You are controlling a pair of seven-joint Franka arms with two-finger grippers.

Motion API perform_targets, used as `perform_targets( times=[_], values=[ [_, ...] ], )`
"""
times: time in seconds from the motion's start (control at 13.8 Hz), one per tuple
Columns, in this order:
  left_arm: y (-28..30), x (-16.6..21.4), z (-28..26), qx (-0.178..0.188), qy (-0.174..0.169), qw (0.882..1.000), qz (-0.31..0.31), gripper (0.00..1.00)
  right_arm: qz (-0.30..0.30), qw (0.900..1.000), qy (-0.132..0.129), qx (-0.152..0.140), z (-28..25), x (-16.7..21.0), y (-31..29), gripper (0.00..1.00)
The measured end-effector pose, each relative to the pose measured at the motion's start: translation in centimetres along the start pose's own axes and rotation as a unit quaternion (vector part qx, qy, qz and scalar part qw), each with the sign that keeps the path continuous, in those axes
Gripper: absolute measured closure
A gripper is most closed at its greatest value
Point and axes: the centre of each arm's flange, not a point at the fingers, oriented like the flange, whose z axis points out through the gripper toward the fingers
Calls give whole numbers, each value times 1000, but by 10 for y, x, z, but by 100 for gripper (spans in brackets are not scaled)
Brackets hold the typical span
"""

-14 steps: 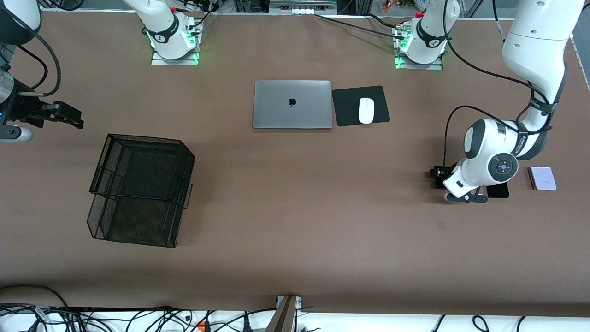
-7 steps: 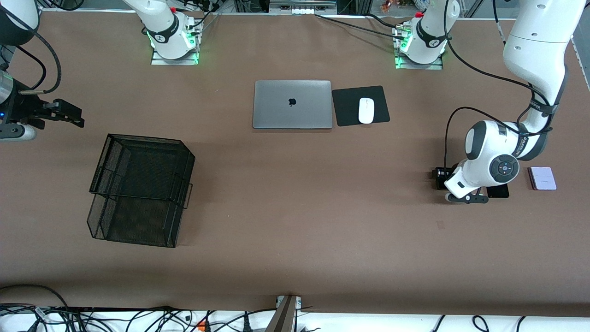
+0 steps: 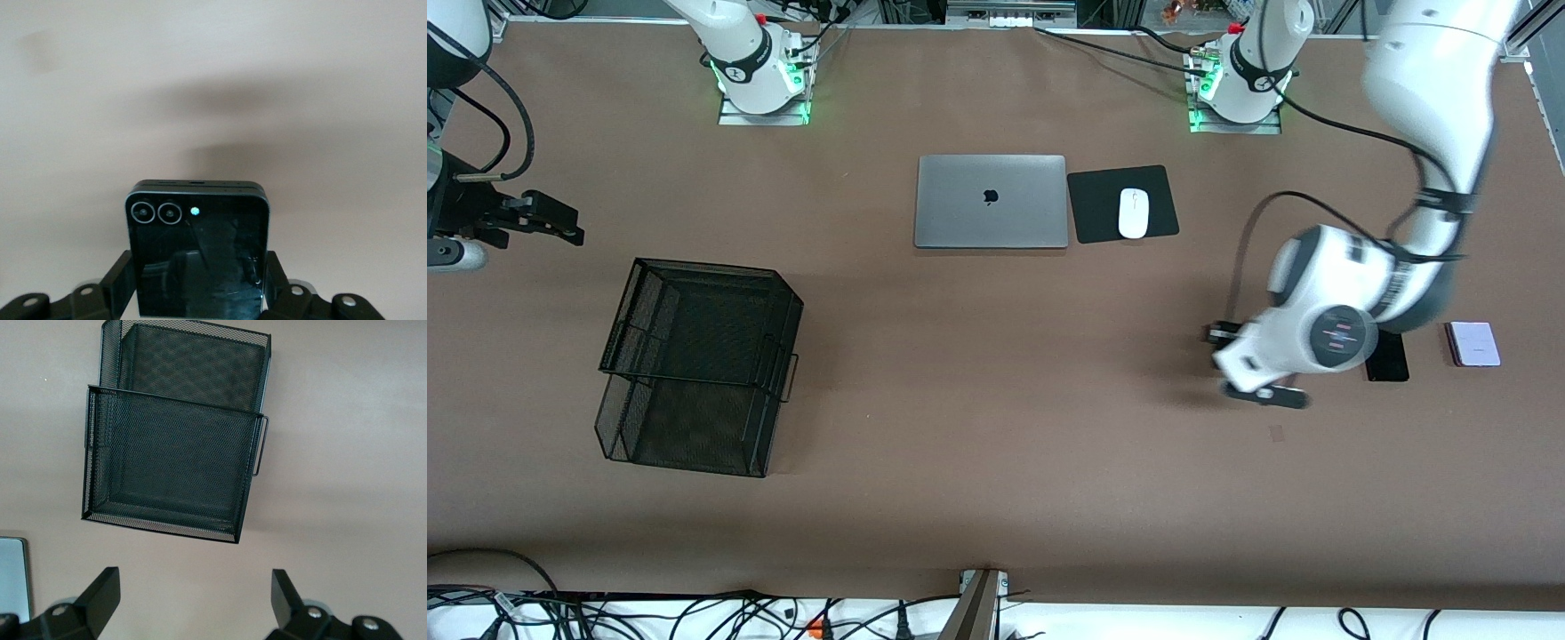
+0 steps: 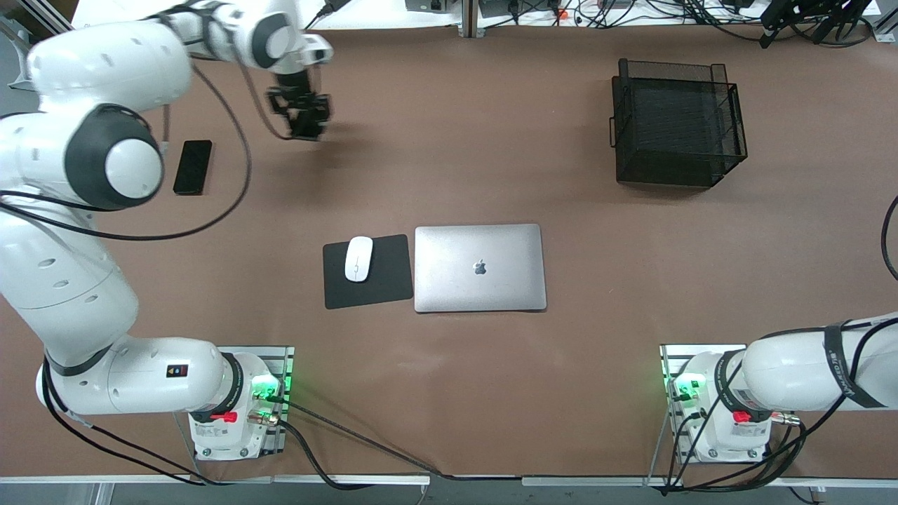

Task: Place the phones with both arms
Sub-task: 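Carry the flip phone to the table middle and open the left gripper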

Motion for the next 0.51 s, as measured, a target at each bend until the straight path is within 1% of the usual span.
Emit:
perform_targets(
  times=[0.14, 0.22, 0.36, 0.51],
  values=[
    [83, 4, 14, -53, -8, 999, 9, 21, 0, 1000, 0, 0, 0, 0, 0, 0],
    [119, 7, 25, -74, 1, 997, 6, 21, 0, 1000, 0, 0, 0, 0, 0, 0],
    [171, 13, 50, -100, 35, 994, -16, 21, 0, 1000, 0, 0, 0, 0, 0, 0],
    [202, 13, 77, -108, 43, 992, -41, 21, 0, 1000, -1, 1, 1, 0, 0, 0]
  ],
)
